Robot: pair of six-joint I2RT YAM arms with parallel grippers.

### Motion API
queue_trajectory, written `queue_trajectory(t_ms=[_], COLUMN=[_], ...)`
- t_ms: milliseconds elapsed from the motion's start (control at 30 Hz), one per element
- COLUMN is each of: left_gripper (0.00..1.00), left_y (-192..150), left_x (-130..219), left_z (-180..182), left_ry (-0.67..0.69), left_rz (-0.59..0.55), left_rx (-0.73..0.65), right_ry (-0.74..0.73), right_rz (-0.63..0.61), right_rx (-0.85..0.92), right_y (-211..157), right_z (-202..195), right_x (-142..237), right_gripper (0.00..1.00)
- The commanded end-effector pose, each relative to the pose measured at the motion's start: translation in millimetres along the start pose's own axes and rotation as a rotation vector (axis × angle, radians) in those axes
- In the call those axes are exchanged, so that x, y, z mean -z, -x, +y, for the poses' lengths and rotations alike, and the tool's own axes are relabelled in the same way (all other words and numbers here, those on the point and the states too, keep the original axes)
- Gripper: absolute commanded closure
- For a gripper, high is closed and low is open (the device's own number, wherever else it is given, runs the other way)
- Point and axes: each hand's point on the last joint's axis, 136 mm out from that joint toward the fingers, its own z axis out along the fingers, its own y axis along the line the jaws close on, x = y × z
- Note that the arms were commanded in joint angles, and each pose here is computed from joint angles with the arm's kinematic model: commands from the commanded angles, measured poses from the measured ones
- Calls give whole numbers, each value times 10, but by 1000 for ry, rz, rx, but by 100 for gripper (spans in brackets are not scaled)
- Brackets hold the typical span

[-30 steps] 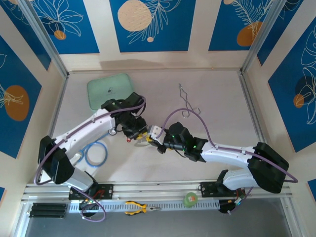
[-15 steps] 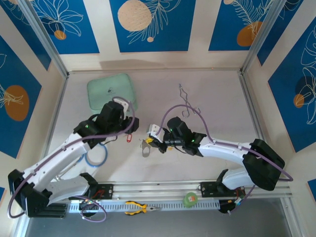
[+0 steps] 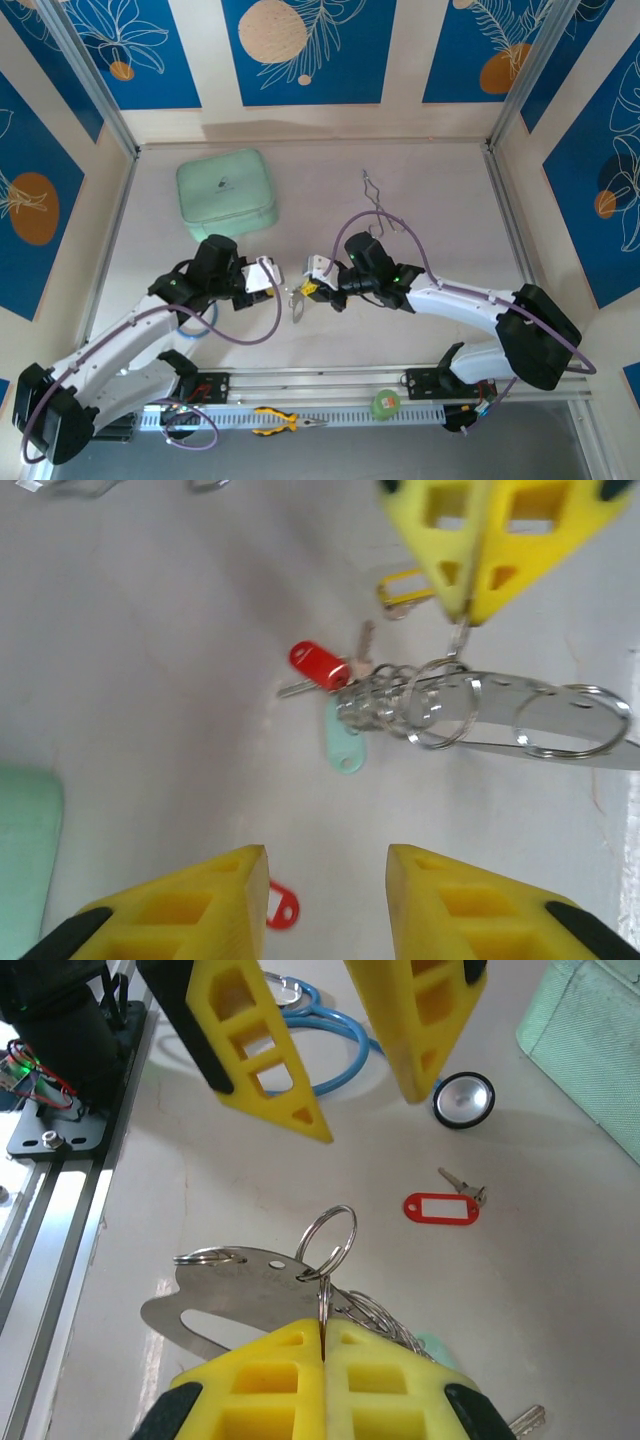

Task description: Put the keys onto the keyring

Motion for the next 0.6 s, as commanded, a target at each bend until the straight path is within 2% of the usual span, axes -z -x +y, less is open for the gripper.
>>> queue_trajectory(t_ms=[0, 100, 567], left_gripper=[65, 65, 60], left_y=[254, 318, 378], left_x=[3, -5, -65], left_z=[-153, -203, -286], left_ry=[-114, -154, -289], left_rz=[-145, -182, -150], left_rx=[-147, -133, -108], right_ry=[35, 39, 52], right_rz=[-6, -7, -17], right_rx=[25, 29, 63], right_y=[72, 70, 109], right_z=[57, 66, 117], right_x=[46, 41, 35], right_gripper=[100, 100, 100])
